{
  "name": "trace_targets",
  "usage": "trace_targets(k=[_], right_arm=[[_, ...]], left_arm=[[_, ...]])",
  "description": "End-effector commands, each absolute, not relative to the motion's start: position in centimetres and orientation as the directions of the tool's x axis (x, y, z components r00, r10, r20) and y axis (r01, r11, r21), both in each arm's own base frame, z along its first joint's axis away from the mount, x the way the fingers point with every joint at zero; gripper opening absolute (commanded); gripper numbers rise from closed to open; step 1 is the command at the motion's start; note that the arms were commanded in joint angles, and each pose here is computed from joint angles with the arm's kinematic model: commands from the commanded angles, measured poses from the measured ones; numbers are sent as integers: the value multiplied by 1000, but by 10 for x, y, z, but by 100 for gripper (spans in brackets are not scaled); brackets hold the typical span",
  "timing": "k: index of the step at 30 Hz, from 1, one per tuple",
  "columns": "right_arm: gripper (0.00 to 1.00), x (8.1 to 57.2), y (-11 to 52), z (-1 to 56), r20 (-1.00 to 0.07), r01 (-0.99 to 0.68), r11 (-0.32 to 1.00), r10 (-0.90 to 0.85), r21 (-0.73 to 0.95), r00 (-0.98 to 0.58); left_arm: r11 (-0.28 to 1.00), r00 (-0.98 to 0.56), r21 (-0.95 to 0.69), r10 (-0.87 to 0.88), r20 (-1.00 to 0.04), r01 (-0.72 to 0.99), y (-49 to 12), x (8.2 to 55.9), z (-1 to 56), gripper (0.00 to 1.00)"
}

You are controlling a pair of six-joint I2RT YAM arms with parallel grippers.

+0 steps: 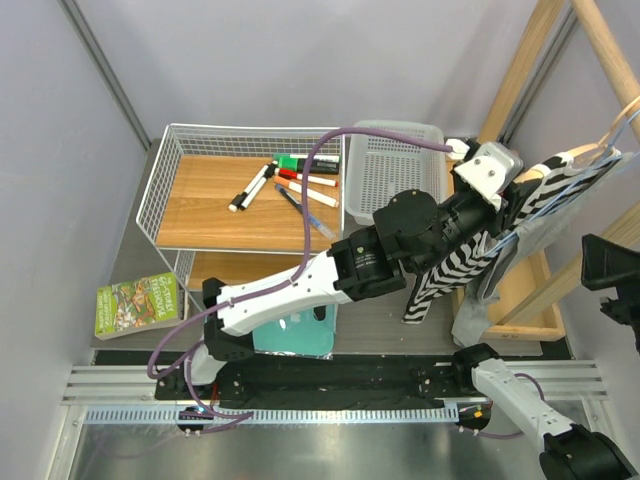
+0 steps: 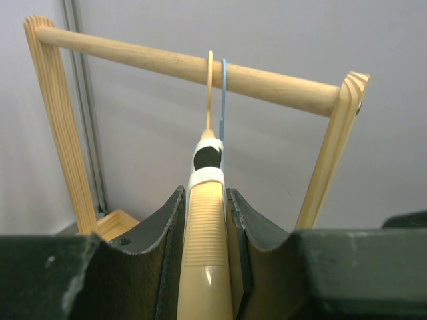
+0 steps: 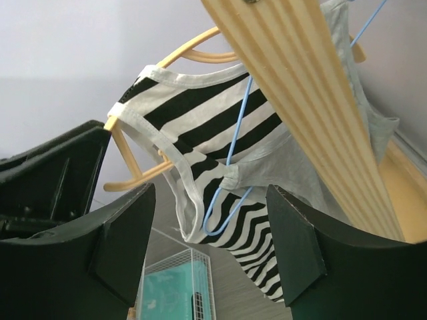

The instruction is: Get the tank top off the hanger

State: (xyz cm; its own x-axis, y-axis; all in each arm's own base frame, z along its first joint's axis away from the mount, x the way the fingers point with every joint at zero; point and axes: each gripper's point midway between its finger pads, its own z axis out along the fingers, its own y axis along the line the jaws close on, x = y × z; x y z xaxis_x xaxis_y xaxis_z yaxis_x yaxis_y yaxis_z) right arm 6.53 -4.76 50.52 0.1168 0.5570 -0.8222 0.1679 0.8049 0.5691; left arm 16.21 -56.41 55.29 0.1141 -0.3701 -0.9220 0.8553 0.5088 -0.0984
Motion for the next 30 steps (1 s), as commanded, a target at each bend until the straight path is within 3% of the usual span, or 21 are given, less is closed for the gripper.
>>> trace_targets(k=[1,20,24,30], right_arm=[[73,102,-36,507,-790,213,763,607,610,86],[73,177,-37,521,-784,364,705,604,609,143],[64,194,-24,520,-778,344,711,620,613,106],[60,204,-23,515,-760,352,688,638,634,122]], left_arm=[[457,119,-102,-431,-895,883,-546,148,580,0],[477,189,45,-259,-947,878,-560,138,535,0],[486,224,94,-217,-950,869,-563,137,525,0],[483,240,122,-191,-952,867,-566,132,518,0]])
